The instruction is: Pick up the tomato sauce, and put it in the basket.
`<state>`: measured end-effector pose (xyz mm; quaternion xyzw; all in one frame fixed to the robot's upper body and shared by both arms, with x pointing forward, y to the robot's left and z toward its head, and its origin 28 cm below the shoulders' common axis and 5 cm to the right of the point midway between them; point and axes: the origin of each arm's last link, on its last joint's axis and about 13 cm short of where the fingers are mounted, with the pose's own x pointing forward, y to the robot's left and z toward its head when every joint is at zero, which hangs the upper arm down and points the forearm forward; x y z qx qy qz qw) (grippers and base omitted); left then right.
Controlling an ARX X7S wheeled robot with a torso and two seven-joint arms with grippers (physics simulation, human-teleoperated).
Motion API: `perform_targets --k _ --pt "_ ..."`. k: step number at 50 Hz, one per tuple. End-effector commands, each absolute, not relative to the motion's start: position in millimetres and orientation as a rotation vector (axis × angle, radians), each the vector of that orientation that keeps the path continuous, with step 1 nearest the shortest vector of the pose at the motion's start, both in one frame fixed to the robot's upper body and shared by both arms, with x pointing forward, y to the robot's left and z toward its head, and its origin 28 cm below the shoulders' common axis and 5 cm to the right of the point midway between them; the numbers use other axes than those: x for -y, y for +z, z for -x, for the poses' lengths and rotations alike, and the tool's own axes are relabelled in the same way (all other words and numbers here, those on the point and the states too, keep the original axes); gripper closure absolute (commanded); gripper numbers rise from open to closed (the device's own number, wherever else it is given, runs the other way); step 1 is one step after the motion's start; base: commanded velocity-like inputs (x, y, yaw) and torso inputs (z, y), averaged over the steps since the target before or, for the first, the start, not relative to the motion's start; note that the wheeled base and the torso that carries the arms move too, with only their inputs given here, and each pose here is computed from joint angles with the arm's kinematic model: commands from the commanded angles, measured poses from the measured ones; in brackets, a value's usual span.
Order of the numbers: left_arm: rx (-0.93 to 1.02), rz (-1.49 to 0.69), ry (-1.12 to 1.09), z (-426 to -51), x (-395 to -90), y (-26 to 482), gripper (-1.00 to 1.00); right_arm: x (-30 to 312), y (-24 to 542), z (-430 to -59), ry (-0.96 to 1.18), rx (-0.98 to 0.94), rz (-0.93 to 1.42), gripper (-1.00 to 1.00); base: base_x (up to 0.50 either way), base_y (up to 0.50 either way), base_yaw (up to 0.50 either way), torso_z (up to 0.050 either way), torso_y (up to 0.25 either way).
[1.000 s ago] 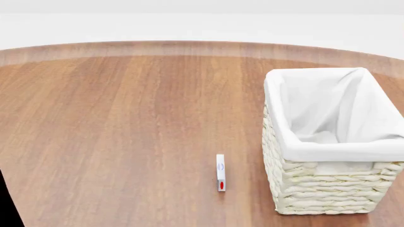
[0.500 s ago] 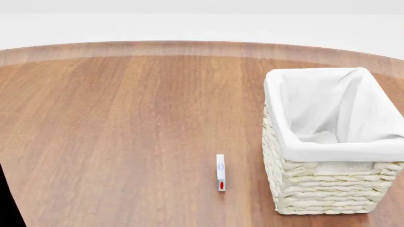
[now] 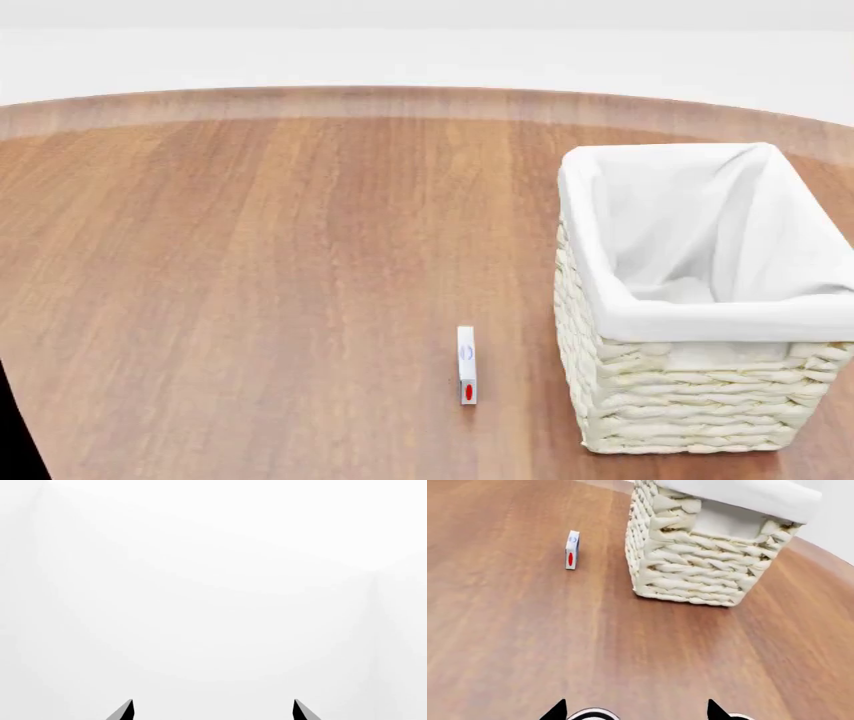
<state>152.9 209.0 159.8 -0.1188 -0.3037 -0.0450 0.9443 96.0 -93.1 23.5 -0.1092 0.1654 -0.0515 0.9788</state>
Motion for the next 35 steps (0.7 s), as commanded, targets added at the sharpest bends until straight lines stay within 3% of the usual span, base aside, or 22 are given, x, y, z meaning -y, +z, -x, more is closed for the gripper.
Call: perform_targets --k 1,35 --pt "0.623 0.23 -0.092 -152.5 -208.9 161.0 -1.0 91.5 21.4 -97.8 -0.084 -0.321 0.201 -1.0 0.0 0.0 0.0 0.0 0.0" --pt "0.625 0.198 -0.088 -153.3 -209.8 161.3 -1.0 84.8 8.6 -102.9 -0.05 -0.338 0.153 -1.0 0.0 0.0 0.0 0.0 0.0"
